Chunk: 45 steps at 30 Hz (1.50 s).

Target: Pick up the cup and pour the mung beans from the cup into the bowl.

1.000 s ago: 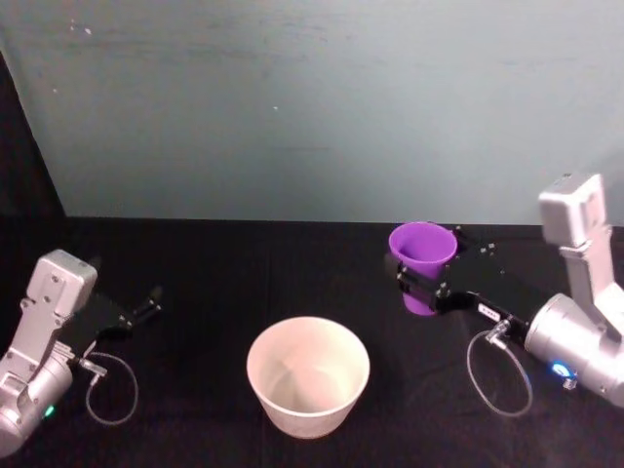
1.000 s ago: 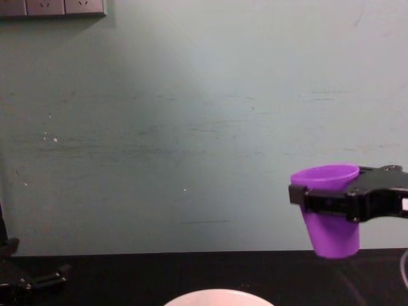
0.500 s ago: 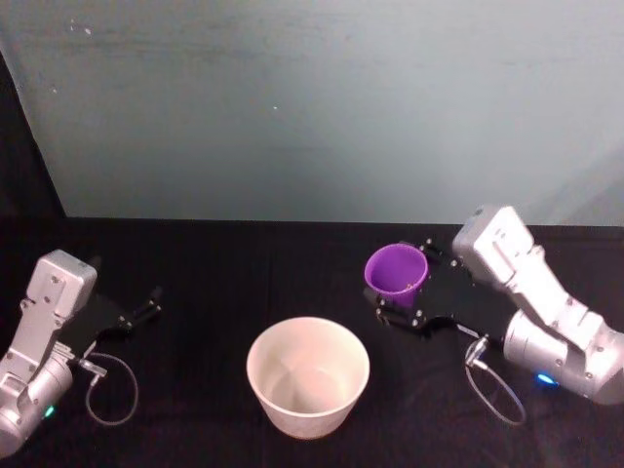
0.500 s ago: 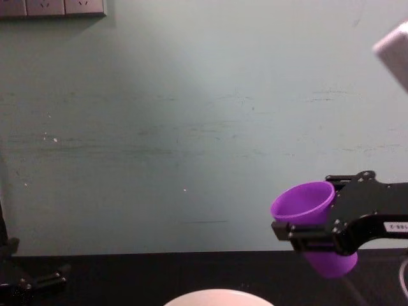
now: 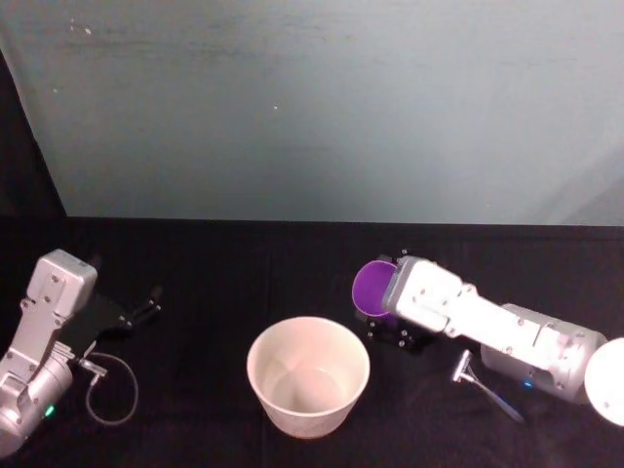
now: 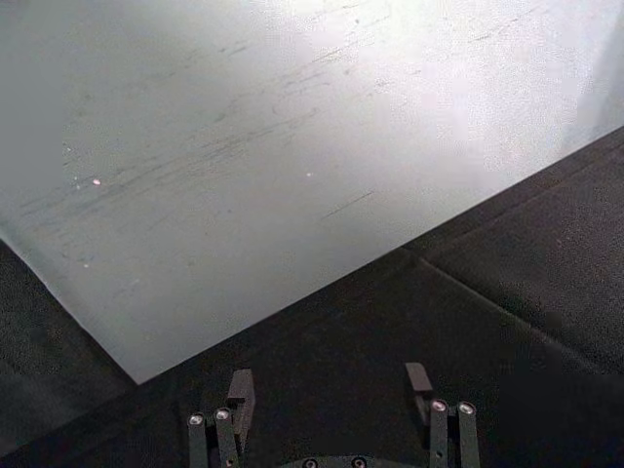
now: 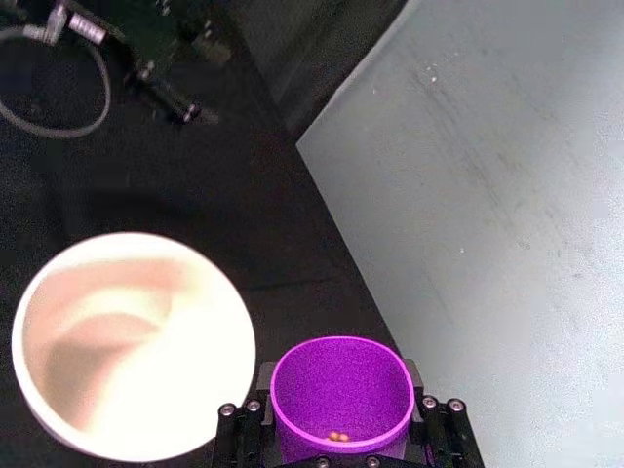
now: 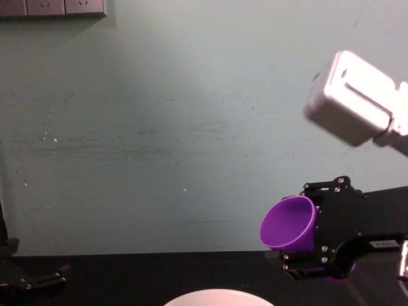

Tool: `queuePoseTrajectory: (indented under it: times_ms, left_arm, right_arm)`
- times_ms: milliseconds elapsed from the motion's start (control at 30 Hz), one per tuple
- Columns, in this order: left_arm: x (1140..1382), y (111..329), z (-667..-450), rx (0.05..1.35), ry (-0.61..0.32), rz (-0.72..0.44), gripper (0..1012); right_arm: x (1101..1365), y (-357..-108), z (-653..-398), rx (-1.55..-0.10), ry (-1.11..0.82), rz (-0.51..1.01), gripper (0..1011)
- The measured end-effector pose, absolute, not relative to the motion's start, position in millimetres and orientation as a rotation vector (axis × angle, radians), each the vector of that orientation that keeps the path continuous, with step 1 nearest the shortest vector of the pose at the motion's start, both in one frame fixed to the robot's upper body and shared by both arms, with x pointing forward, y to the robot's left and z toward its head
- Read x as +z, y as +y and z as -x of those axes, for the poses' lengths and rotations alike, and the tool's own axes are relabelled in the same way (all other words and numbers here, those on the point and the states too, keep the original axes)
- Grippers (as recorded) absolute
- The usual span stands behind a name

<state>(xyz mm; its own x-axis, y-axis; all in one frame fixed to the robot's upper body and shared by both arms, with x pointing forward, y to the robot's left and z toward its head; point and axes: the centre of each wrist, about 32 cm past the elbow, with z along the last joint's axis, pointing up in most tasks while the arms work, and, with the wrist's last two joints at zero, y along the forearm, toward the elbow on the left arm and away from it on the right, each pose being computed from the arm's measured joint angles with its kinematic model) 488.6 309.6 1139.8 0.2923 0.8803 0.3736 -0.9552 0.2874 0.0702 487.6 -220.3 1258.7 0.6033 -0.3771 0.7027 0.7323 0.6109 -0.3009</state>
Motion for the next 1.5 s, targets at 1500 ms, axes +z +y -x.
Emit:
queuePoseTrajectory:
  times_ms: [1500]
  left_arm:
    - [1139.8, 309.7, -488.6, 1.248, -0.285, -0.304, 1003]
  right_arm:
    - [1256.2, -177.8, -471.9, -0.558, -1.085, 0.958, 741]
